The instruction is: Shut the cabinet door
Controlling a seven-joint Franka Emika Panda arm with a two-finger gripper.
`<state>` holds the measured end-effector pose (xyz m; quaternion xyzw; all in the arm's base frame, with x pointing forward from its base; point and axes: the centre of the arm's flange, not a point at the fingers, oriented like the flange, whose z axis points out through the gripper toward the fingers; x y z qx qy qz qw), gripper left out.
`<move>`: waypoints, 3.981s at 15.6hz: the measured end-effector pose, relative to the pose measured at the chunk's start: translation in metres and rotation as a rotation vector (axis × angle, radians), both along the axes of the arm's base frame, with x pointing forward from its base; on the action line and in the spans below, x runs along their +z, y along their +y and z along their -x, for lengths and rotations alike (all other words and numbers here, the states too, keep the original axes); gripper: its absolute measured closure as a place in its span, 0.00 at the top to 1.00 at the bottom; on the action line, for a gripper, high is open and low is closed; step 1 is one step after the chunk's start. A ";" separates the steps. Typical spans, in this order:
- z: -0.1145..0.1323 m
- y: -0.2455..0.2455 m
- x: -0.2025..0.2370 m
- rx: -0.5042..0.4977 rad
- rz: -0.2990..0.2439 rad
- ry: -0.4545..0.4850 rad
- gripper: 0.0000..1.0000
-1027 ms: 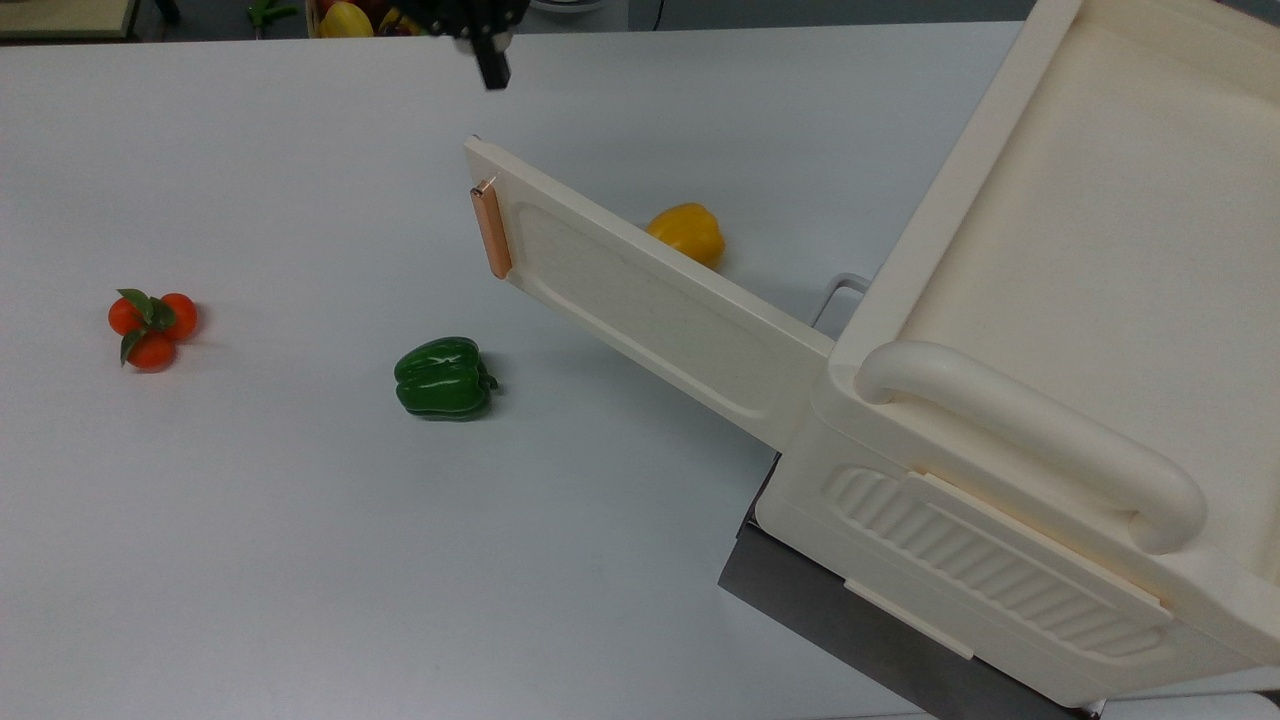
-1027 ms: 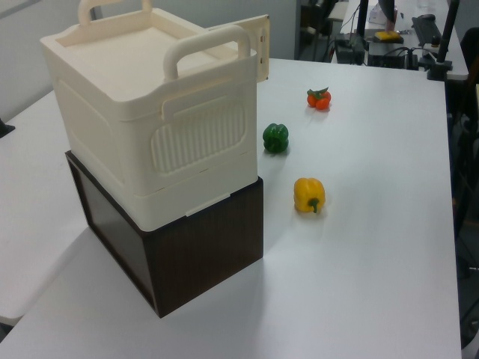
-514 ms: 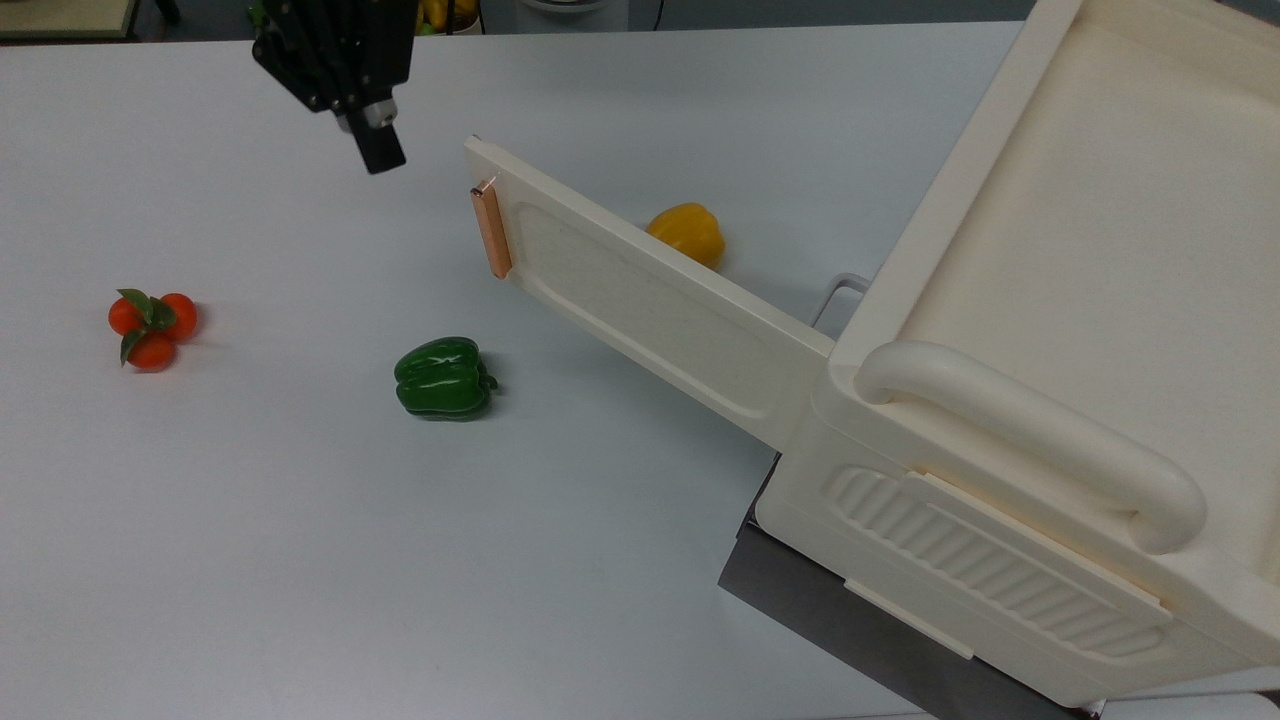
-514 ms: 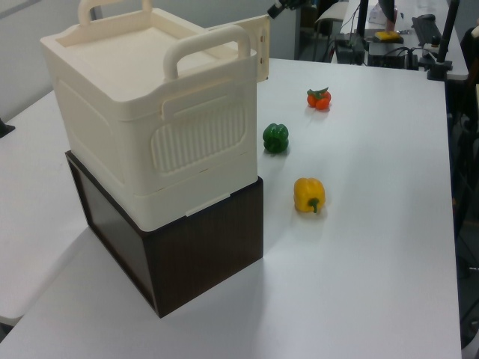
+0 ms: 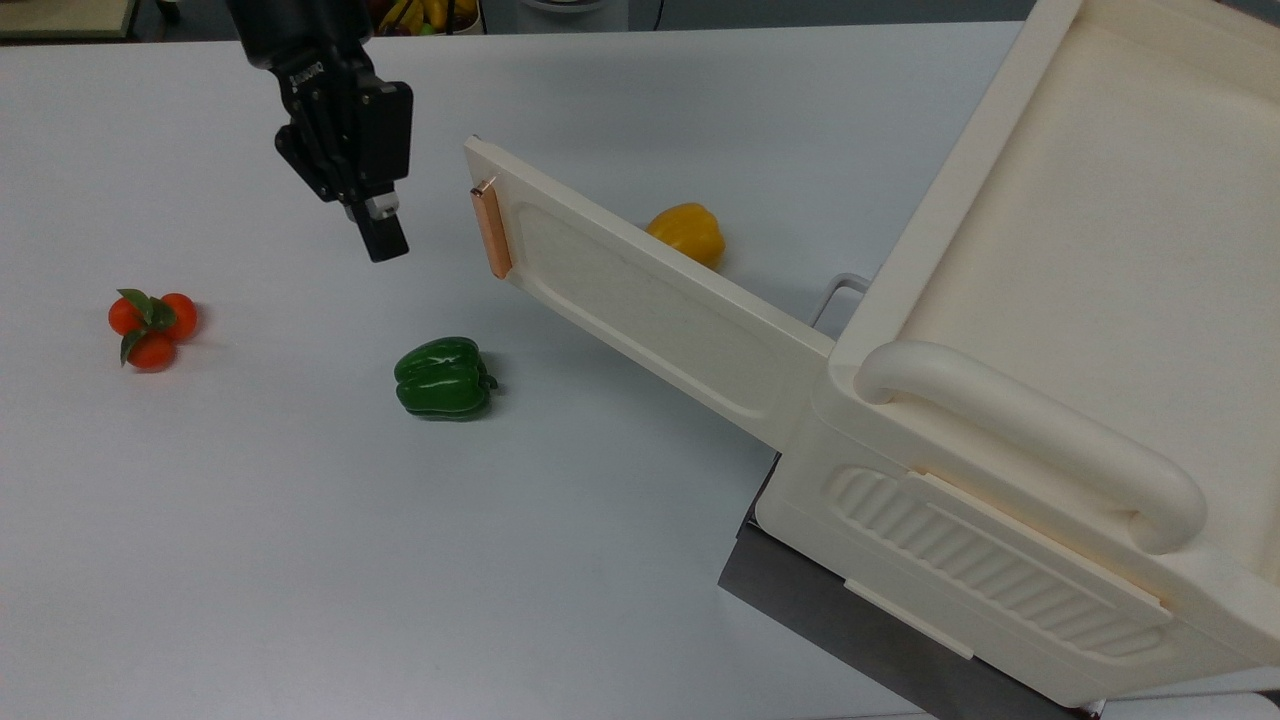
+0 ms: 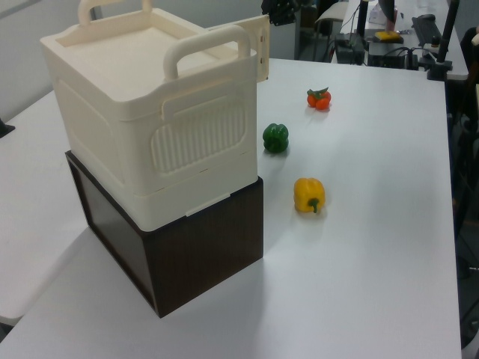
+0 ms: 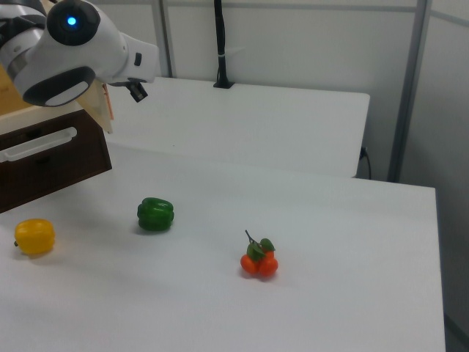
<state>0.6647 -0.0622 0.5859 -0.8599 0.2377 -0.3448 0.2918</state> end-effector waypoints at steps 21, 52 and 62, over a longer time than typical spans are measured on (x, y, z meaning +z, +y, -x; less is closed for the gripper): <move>0.022 0.099 -0.013 0.375 -0.089 0.263 0.01; 0.051 0.302 -0.006 0.565 -0.033 0.173 0.01; 0.058 0.288 -0.007 0.612 0.087 0.229 0.03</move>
